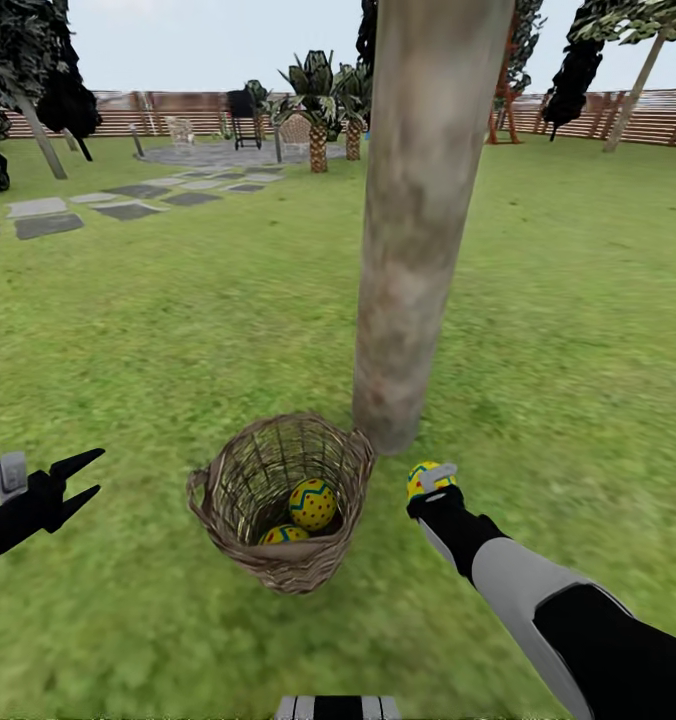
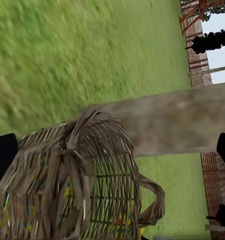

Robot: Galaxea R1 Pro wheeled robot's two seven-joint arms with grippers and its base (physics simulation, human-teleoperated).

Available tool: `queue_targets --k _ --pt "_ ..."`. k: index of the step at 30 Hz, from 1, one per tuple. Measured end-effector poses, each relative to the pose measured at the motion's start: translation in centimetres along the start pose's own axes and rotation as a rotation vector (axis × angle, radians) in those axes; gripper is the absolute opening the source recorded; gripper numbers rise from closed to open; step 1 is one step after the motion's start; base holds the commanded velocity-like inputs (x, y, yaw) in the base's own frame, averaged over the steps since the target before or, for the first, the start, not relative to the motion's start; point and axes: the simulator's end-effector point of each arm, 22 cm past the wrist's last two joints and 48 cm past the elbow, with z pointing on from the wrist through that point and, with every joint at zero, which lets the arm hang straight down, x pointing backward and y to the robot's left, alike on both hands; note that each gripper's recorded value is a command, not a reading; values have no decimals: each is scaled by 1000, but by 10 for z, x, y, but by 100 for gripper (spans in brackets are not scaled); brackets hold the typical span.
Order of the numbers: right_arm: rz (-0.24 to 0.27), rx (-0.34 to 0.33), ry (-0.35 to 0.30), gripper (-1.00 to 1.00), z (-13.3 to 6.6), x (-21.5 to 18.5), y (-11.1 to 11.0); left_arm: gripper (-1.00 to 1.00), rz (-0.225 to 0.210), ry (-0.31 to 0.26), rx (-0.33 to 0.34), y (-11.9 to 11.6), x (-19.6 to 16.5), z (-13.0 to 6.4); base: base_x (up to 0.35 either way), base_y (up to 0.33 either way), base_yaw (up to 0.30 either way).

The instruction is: Take the three Easter eggs out of the wicker basket on the lawn in the garden, then place them on the lawn next to a single tree (choose any tree) so that all three eggs are next to the same tree and none are left in the basket.

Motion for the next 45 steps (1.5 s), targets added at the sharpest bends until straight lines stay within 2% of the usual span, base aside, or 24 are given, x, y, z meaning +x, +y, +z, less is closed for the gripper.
queue_targets --k 3,6,9,13,18,21,35,45 --pt "-12 -30 16 -100 6 12 10 100 -6 6 -10 7 3 3 0 0 0" --pt "-25 -138 44 -100 11 28 32 100 -10 11 -21 13 5 6 0 0 0" --pt "-25 -158 65 -100 16 40 38 100 -16 16 -31 20 8 8 0 0 0" --pt "-18 -155 68 -100 22 45 40 100 -21 23 -47 29 11 11 0 0 0" --pt "-18 -111 83 -100 30 55 36 100 -28 31 -64 40 15 15 0 0 0" --pt "-20 -114 93 -100 34 60 39 100 -34 36 -76 47 17 17 0 0 0" --pt "-22 -117 90 -100 33 58 41 100 -36 30 -72 46 17 18 135 0 0" --pt "-26 -131 122 -100 47 75 52 100 -46 46 -107 67 24 23 1 0 0"
